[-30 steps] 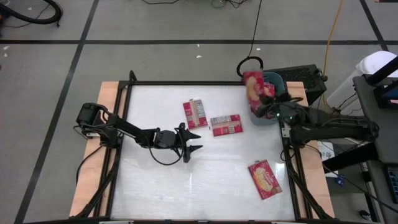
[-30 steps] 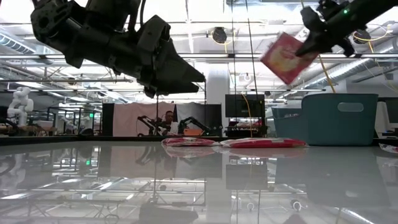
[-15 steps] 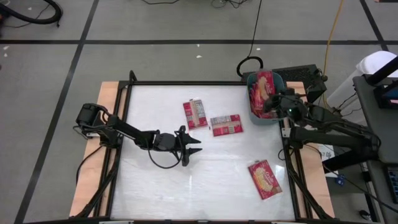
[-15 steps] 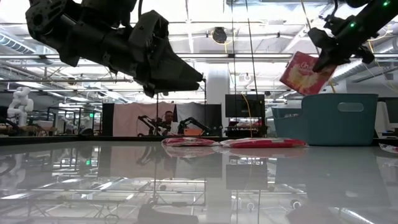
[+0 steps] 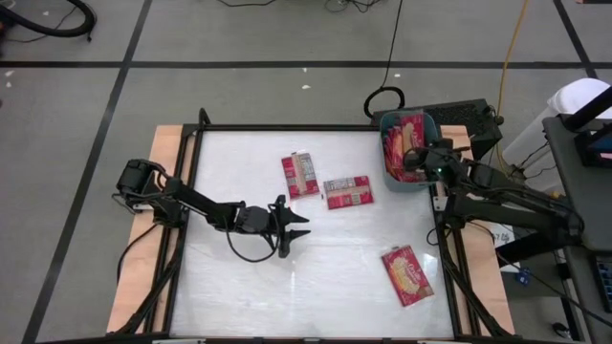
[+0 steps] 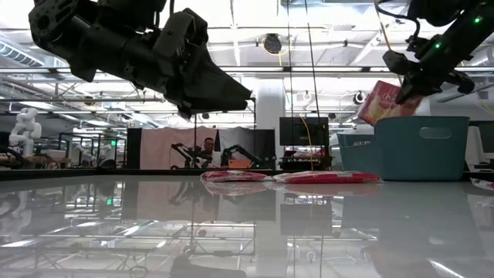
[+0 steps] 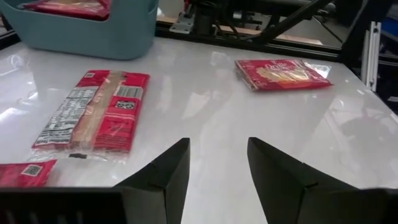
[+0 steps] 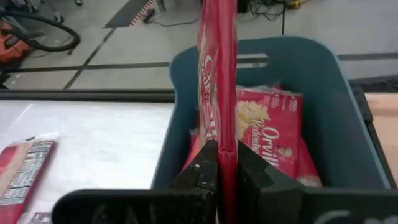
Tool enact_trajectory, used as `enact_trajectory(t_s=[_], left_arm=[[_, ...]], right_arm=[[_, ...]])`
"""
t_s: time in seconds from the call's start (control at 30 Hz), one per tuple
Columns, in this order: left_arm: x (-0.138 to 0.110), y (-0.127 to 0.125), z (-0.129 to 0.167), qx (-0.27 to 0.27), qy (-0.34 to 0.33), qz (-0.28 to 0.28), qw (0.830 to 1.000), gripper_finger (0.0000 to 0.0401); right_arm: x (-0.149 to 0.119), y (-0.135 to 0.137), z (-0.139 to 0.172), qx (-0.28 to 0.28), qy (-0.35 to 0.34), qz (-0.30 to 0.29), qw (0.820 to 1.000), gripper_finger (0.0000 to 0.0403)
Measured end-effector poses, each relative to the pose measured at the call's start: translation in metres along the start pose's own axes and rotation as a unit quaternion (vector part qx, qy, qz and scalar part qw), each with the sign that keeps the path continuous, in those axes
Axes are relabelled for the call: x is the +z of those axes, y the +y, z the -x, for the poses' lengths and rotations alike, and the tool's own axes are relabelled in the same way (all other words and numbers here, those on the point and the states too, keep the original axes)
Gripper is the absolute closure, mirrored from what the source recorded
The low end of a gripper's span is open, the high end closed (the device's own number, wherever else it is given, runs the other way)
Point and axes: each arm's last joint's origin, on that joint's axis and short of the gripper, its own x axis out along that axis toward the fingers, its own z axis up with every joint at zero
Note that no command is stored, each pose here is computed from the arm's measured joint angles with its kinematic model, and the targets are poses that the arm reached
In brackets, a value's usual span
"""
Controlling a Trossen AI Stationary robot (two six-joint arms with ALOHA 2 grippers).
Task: Sort popcorn bags into baskets
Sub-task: Put the red popcorn bag into the blue bin
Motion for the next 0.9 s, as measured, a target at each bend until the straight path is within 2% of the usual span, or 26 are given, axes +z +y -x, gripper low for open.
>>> enact_trajectory(t_s=[0.3, 0.7, 0.9], left_arm=[[0.001, 0.003, -0.001, 0.004, -0.003, 0.002, 1.0, 0.0235], [0.003, 0.002, -0.001, 0.002, -0.012, 0.024, 1.0, 0.0236], [0.004, 0.002, -0.001, 0.0, -0.02, 0.027, 0.999, 0.0235]], right_arm=[[-0.003, -0.012, -0.003, -0.044, 0.035, -0.009, 0.998, 0.038], [0.002, -0.015, -0.005, -0.084, 0.005, 0.046, 0.995, 0.0298], [0.002, -0.017, -0.005, -0.1, -0.005, 0.064, 0.993, 0.0273]])
